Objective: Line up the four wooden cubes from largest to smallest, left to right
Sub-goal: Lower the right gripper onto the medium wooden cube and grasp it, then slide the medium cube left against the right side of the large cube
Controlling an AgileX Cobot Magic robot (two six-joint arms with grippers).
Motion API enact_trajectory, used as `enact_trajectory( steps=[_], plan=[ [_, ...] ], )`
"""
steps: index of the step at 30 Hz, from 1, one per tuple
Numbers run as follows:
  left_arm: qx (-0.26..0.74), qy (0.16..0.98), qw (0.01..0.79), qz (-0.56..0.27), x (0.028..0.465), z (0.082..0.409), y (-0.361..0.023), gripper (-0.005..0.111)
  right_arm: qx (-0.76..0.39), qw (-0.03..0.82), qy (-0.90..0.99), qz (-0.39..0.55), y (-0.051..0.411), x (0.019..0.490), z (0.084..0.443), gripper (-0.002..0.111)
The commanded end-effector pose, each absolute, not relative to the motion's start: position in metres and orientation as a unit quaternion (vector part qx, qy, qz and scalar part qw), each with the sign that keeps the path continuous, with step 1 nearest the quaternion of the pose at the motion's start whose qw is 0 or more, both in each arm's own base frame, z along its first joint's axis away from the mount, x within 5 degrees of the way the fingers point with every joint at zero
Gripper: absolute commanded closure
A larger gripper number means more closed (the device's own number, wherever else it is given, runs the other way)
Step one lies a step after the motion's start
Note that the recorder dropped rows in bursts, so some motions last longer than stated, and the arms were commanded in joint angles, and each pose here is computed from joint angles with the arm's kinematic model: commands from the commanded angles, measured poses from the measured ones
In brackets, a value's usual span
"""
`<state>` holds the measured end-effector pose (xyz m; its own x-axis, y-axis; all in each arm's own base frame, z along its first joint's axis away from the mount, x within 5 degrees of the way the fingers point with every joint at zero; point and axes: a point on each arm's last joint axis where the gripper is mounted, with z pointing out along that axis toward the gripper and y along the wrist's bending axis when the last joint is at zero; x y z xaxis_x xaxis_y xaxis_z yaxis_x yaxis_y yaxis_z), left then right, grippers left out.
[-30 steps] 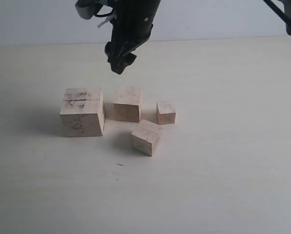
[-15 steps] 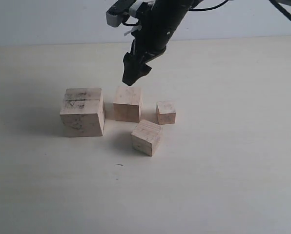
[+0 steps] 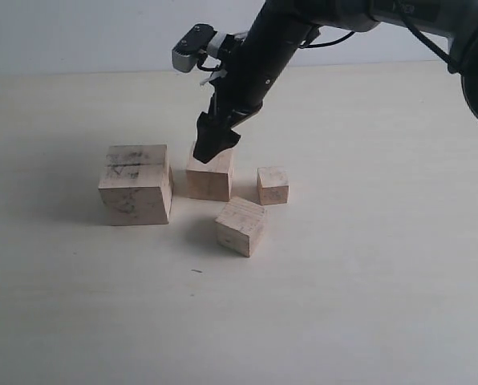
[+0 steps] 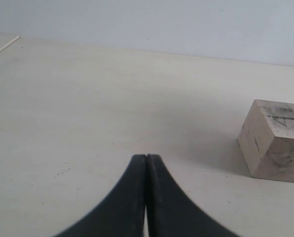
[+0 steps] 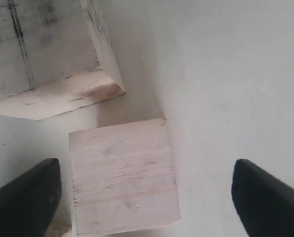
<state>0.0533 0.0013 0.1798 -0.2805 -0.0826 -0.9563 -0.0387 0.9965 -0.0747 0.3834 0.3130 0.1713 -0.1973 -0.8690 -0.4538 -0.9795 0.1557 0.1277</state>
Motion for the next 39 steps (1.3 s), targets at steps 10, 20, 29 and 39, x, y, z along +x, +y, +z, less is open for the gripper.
enact_trajectory(
  steps=[10, 20, 29, 39],
  plan=[
    [-0.033, 0.794, 0.606, -0.019, 0.053, 0.181, 0.001, 0.107, -0.62, 0.156, 0.743, 0.198, 0.317, 0.388, 0.159, 0.008],
    [-0.033, 0.794, 0.606, -0.019, 0.053, 0.181, 0.001, 0.107, -0.637, 0.118, 0.734, 0.204, 0.316, 0.385, 0.135, 0.008],
    [-0.033, 0.794, 0.606, -0.019, 0.053, 0.181, 0.001, 0.107, -0.636, 0.105, 0.736, 0.209, 0.316, 0.385, 0.126, 0.008],
    [-0.033, 0.794, 0.606, -0.019, 0.053, 0.181, 0.001, 0.107, -0.634, 0.102, 0.736, 0.213, 0.316, 0.383, 0.128, 0.009]
  ],
)
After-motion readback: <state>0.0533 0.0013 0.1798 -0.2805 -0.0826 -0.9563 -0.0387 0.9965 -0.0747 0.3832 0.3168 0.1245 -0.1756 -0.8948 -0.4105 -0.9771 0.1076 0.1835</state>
